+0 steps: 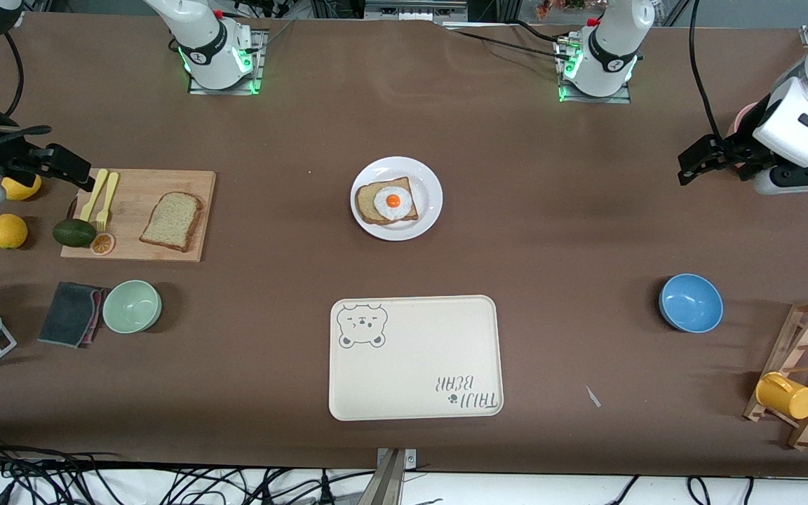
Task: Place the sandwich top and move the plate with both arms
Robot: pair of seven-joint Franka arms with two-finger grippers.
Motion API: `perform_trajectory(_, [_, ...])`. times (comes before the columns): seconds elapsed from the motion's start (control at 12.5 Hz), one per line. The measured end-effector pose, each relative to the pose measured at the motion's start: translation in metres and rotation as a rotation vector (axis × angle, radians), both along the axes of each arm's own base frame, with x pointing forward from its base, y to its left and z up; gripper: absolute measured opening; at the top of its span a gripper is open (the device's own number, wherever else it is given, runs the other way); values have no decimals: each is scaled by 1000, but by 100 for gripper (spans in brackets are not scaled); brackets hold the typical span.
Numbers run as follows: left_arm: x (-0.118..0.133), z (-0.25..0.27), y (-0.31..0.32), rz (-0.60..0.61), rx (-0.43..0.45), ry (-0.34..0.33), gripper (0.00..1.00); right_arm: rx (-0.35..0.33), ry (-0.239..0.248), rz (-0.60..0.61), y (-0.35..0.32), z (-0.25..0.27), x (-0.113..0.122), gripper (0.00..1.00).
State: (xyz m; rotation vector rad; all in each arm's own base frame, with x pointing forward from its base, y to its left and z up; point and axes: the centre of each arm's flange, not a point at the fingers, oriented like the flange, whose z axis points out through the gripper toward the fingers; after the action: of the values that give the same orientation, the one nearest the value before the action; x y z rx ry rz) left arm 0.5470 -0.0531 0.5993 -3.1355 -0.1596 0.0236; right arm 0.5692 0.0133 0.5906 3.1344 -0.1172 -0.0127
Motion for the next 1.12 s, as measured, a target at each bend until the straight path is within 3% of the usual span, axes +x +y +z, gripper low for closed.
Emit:
perform_trajectory(0.72, [0,0,-2,-3,0,0,100,-2,33,-12,-7,-15,3,100])
perform_trajectory(1.12, [3,-7,2,2,-1,13,100,-10,122,-6,-7,-105,23,100])
